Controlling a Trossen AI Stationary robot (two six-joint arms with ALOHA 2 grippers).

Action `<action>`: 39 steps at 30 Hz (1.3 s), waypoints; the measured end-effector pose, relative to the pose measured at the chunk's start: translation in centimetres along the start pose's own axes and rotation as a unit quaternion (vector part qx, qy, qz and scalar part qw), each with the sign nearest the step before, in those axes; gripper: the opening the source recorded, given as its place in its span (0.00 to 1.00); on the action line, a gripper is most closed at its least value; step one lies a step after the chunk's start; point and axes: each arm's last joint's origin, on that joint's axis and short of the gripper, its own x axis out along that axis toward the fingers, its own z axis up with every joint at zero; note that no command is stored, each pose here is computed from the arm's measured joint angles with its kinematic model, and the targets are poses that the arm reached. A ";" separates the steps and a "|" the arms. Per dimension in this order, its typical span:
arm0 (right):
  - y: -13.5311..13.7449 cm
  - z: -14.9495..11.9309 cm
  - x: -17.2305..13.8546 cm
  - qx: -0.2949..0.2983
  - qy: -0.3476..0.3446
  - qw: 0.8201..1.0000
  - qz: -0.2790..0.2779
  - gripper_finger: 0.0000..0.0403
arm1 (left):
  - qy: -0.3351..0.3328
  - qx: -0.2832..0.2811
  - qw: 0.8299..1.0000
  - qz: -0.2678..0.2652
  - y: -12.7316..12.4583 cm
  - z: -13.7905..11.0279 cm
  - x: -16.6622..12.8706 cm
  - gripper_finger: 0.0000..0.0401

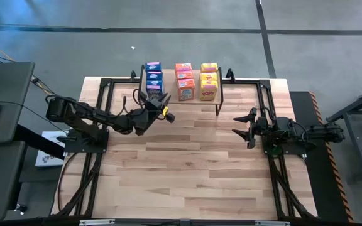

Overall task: Stack cereal on shelf
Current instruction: Return to Home Position

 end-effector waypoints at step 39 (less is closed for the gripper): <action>0.0 0.0 0.0 0.000 0.000 1.000 0.000 0.62 | -0.072 0.007 0.885 -0.460 9.6 -1.6 -12.5 0.18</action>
